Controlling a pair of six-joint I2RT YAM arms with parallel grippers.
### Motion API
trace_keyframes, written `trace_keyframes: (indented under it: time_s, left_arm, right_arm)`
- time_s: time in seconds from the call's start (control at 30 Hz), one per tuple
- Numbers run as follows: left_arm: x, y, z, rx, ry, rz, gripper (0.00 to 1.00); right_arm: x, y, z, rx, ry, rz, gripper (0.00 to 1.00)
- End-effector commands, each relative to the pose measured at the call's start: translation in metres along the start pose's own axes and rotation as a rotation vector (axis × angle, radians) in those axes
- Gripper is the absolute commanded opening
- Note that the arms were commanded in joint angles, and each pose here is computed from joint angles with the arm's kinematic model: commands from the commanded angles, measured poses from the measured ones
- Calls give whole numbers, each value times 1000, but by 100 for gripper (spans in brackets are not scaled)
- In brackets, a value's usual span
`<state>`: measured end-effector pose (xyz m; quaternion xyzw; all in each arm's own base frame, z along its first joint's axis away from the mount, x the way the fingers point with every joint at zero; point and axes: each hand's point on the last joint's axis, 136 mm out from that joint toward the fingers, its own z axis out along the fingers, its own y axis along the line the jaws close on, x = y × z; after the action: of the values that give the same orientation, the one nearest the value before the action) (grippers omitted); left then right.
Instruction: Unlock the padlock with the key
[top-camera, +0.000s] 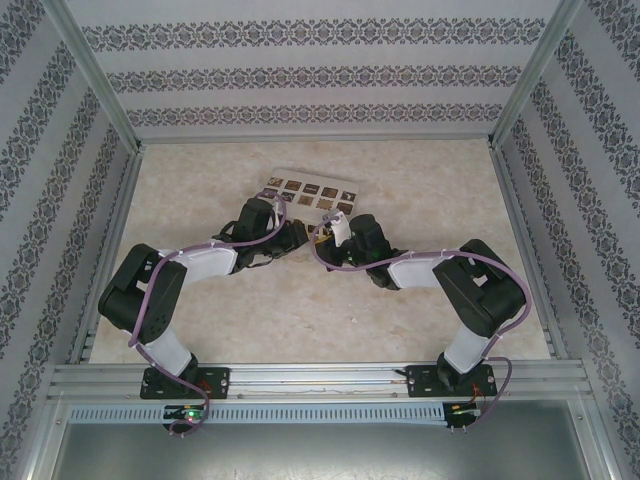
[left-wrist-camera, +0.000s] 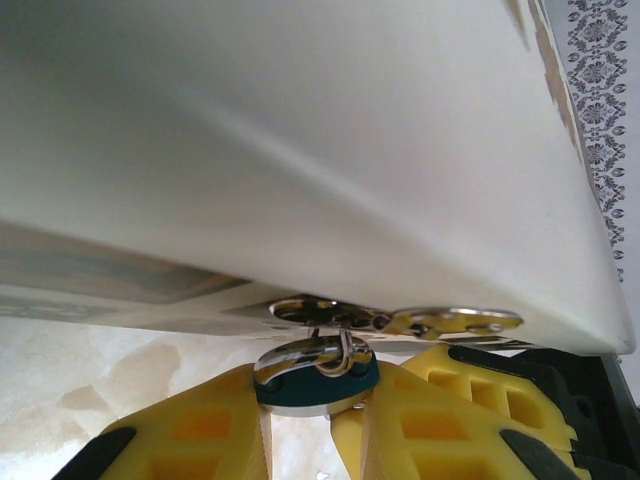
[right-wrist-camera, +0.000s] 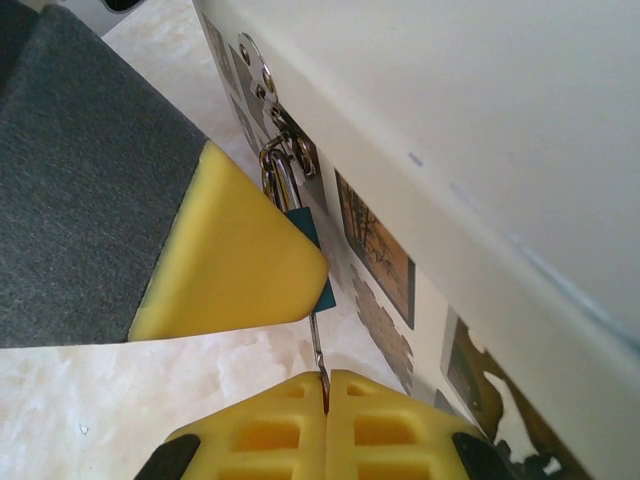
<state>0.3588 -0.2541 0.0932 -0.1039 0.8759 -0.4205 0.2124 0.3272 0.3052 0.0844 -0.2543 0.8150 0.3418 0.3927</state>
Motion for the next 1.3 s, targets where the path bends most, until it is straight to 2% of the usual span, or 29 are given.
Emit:
trace_keyframes:
  time_s: [0.0, 0.5, 0.67, 0.97, 1.27]
  left_arm:
    - [17, -26, -4, 99, 85, 26, 23]
    - [24, -24, -3, 98, 117, 26, 23]
    - [25, -24, -1, 97, 127, 24, 23]
    - [28, -22, 2, 93, 139, 26, 23]
    - [26, -23, 3, 93, 134, 20, 23]
  right_arm:
    - [-41, 17, -3, -86, -145, -61, 0]
    - [-57, 8, 1, -62, -186, -138, 0]
    - [-64, 12, 2, -98, -195, -172, 0]
    - [-78, 20, 0, -177, -219, -130, 0]
    - [-72, 7, 5, -88, -229, -181, 0]
